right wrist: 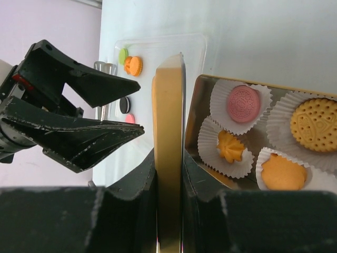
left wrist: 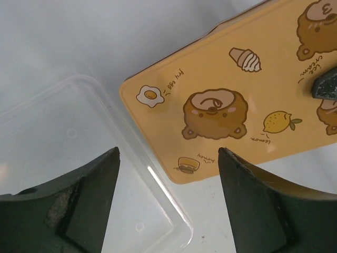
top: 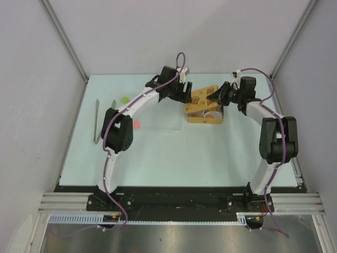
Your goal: Pack the cookies
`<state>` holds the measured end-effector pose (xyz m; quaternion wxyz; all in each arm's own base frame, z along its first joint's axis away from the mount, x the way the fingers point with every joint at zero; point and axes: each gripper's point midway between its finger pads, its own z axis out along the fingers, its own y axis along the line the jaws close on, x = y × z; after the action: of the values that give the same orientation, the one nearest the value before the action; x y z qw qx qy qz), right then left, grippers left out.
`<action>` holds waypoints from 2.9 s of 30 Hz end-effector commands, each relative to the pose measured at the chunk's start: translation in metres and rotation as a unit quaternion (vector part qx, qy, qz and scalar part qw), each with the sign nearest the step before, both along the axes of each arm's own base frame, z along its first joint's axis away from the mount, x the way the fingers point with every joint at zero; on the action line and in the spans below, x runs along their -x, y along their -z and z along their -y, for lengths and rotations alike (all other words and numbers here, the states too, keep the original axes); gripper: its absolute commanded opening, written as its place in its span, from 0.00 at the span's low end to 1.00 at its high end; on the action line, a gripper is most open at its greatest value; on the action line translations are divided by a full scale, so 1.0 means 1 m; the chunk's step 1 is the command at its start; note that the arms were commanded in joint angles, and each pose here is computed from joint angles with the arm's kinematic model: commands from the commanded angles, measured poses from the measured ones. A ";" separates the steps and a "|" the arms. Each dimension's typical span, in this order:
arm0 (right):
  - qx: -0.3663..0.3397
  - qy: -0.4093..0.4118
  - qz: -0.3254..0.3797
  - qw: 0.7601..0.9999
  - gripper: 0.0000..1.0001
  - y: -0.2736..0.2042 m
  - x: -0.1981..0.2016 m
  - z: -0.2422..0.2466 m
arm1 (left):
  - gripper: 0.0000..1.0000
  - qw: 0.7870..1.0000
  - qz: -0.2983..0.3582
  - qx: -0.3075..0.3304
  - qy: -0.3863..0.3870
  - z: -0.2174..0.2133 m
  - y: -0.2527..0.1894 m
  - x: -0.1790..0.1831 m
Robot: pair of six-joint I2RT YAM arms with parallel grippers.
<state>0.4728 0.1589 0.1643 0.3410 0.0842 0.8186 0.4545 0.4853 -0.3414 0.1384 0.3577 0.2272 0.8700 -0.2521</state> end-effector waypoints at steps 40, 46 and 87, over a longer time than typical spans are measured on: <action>-0.042 -0.014 -0.028 0.999 0.01 0.042 -0.011 0.031 | 0.82 0.997 -0.057 0.051 0.013 0.022 0.022 0.000; -0.053 -0.025 -0.036 0.998 0.01 0.046 -0.009 0.030 | 0.83 0.997 -0.066 0.048 0.014 0.022 0.029 0.003; -0.050 -0.019 -0.041 0.998 0.04 0.056 -0.015 0.037 | 0.85 0.985 -0.145 0.084 0.043 0.046 0.054 0.033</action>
<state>0.4756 0.1315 0.1104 0.2667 0.1130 0.8082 0.5128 0.4569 -0.3750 0.0740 0.2427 0.1974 0.8886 -0.3355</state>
